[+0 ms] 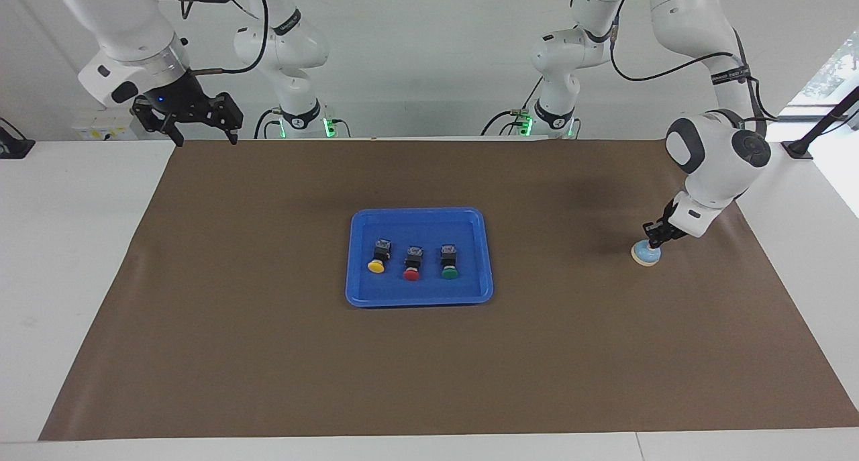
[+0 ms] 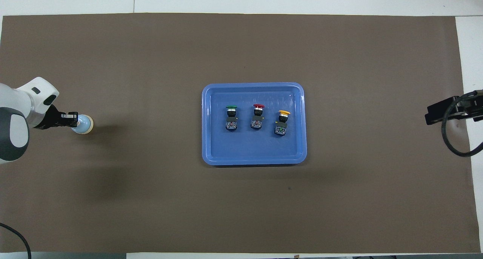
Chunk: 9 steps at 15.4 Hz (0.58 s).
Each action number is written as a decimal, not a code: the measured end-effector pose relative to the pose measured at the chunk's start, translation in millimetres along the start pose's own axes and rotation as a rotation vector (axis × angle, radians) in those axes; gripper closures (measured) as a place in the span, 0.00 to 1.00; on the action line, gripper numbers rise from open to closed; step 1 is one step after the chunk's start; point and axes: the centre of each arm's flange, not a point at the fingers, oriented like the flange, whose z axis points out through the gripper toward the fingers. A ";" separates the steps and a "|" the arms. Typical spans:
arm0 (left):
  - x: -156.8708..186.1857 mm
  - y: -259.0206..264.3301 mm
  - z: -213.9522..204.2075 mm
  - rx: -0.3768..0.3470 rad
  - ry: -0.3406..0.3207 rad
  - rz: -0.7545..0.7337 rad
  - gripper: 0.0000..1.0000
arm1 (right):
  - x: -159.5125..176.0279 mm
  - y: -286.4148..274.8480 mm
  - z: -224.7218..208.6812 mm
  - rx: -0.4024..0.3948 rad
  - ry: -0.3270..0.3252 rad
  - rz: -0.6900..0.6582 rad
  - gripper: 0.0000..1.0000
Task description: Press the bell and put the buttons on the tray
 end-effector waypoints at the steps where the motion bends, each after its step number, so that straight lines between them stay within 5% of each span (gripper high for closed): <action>1: 2.3 1.8 -5.1 0.000 -0.003 0.004 0.99 | -0.1 1.3 0.0 0.000 0.000 0.002 0.00; 6: 16.8 15.6 -82.1 -0.006 -0.083 0.029 0.98 | -0.2 4.1 0.1 0.001 0.000 0.008 0.00; 9: 10.3 29.1 -135.2 -0.003 -0.083 0.050 0.66 | -0.2 4.1 0.1 0.001 0.000 0.008 0.00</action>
